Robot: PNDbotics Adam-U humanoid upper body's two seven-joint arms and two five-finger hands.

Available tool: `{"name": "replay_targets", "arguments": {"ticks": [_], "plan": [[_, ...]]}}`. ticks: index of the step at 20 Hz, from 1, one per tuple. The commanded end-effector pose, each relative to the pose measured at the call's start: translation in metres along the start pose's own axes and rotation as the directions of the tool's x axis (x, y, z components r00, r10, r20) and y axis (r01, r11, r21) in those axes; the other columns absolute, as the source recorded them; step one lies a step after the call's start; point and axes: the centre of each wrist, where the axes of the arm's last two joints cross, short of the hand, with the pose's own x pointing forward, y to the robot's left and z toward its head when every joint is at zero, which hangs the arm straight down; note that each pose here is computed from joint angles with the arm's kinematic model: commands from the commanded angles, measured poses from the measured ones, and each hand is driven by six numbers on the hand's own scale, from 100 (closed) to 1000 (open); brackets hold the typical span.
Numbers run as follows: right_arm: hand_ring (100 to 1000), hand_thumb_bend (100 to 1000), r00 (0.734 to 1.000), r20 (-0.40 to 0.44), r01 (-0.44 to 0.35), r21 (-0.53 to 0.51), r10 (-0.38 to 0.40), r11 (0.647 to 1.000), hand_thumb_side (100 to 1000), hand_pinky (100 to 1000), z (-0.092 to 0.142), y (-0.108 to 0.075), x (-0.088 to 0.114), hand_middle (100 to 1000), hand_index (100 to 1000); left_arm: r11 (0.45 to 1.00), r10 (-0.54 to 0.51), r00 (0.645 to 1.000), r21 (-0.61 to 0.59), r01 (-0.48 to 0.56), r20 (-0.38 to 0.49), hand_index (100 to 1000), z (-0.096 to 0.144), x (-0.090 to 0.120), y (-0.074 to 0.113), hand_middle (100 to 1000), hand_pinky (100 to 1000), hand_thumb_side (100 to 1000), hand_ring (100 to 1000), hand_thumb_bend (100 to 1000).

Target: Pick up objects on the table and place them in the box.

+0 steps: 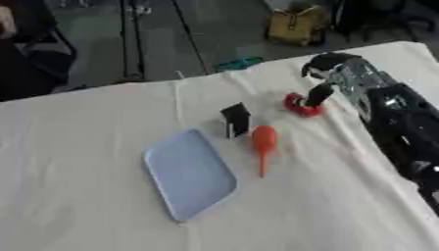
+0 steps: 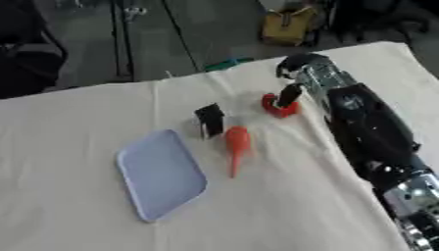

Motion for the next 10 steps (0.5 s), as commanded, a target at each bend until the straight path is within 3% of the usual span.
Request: {"name": "replay_targets", "arguments": {"ticks": [1,10], "plan": [[880,462,1.000,0.007,0.013,-0.030,-0.013,0.999,563,848,0.0069,-0.0145,-0.0078,801,902,1.000,-0.001,1.000,0.012,0.001,0.025,762,-0.0086,0.0024,0.0035,831,797,844,842,100],[902,434,1.000,0.007,0.025,0.019,-0.025,1.000,601,861,0.0074,-0.0085,-0.0111,811,898,1.000,0.000,1.000,0.012,0.000,0.024,761,-0.0087,0.0026,0.0032,830,797,842,839,100]]}}
